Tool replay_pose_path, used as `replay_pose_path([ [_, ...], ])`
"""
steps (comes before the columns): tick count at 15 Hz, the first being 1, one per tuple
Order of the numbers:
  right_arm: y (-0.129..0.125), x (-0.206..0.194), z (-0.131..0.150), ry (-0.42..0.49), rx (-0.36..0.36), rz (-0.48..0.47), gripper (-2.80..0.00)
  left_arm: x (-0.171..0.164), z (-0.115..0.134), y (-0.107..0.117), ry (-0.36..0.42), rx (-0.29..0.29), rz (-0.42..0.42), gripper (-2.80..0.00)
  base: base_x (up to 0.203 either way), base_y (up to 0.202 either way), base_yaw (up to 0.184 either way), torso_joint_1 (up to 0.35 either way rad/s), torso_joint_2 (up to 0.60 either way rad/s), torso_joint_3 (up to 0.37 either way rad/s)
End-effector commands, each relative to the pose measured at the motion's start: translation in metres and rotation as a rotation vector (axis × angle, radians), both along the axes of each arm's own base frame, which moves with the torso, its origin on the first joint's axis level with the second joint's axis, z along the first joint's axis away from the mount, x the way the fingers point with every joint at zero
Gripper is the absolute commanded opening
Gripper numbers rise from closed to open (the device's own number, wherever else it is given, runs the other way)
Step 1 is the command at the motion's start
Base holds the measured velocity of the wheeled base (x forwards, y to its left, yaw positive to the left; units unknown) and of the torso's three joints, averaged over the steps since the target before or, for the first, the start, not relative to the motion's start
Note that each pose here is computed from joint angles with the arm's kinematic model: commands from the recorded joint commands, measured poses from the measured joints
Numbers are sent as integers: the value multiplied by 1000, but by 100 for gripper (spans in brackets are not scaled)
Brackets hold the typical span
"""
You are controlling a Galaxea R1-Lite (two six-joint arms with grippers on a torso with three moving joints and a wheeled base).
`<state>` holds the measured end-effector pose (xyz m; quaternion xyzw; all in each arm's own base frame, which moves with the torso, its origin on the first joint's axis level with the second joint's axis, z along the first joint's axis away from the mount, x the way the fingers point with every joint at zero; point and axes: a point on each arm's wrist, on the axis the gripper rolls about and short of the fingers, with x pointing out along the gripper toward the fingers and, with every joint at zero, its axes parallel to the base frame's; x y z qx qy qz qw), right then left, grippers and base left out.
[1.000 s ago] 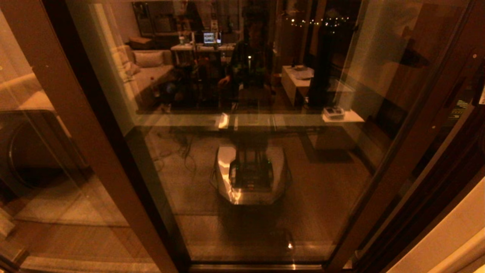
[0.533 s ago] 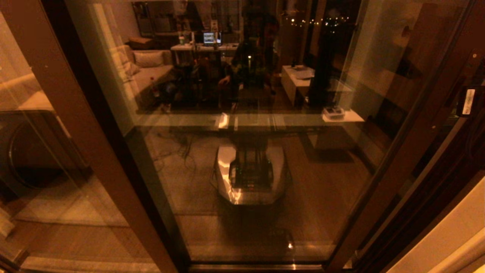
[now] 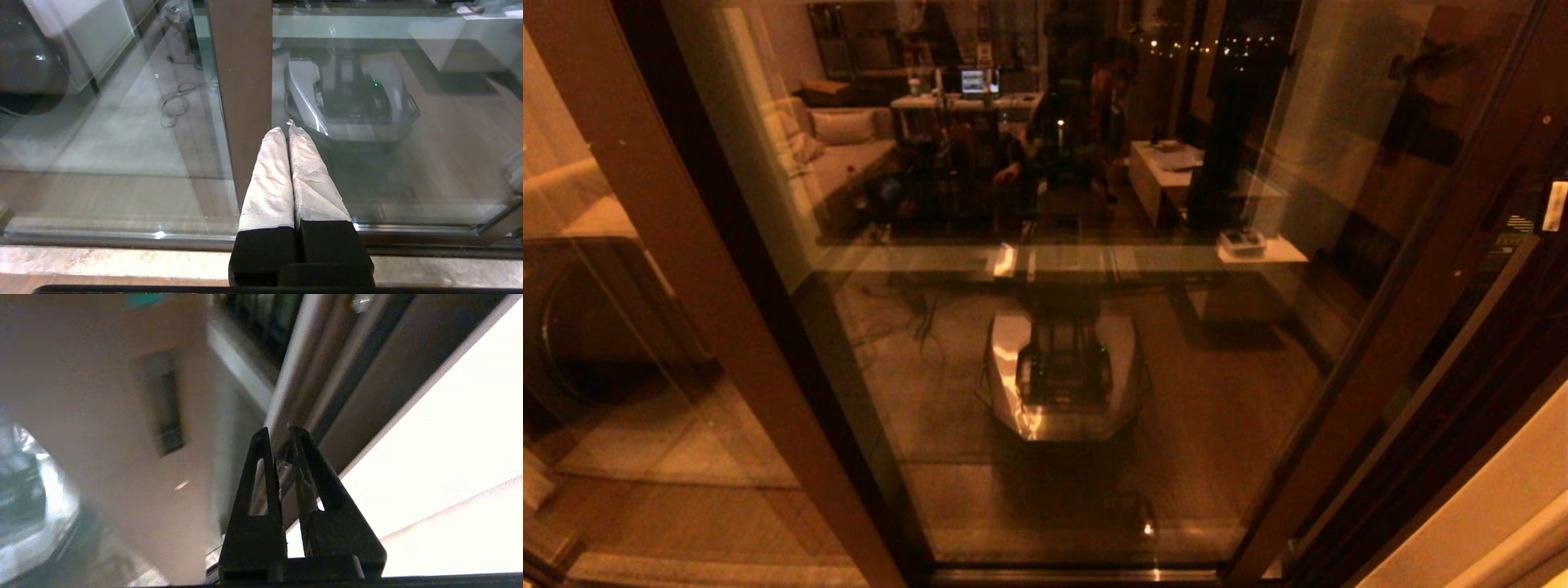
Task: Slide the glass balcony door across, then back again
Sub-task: Close the slid door
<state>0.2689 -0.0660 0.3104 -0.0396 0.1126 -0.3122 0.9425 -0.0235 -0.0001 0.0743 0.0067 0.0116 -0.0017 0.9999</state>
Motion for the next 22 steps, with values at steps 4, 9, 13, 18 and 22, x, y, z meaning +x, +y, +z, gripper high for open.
replay_pose_path([
  [4, 3, 2, 0, -16, 23, 34, -280, 0, 0, 0, -2, 0, 0, -280, 0, 0, 0, 0, 0, 0],
  [9, 14, 2, 4, -54, 73, 150, -280, 0, 0, 0, -2, 0, 0, -280, 0, 0, 0, 0, 0, 0],
  [13, 12, 14, 0, -59, 103, 174, -280, 0, 0, 0, -2, 0, 0, -280, 0, 0, 0, 0, 0, 0],
  [18, 9, 30, -3, -65, 128, 167, -280, 0, 0, 0, -2, 0, 0, -280, 0, 0, 0, 0, 0, 0],
  [22, 3, 44, -5, -72, 147, 154, -280, 0, 0, 0, -3, 0, 0, -280, 0, 0, 0, 0, 0, 0],
])
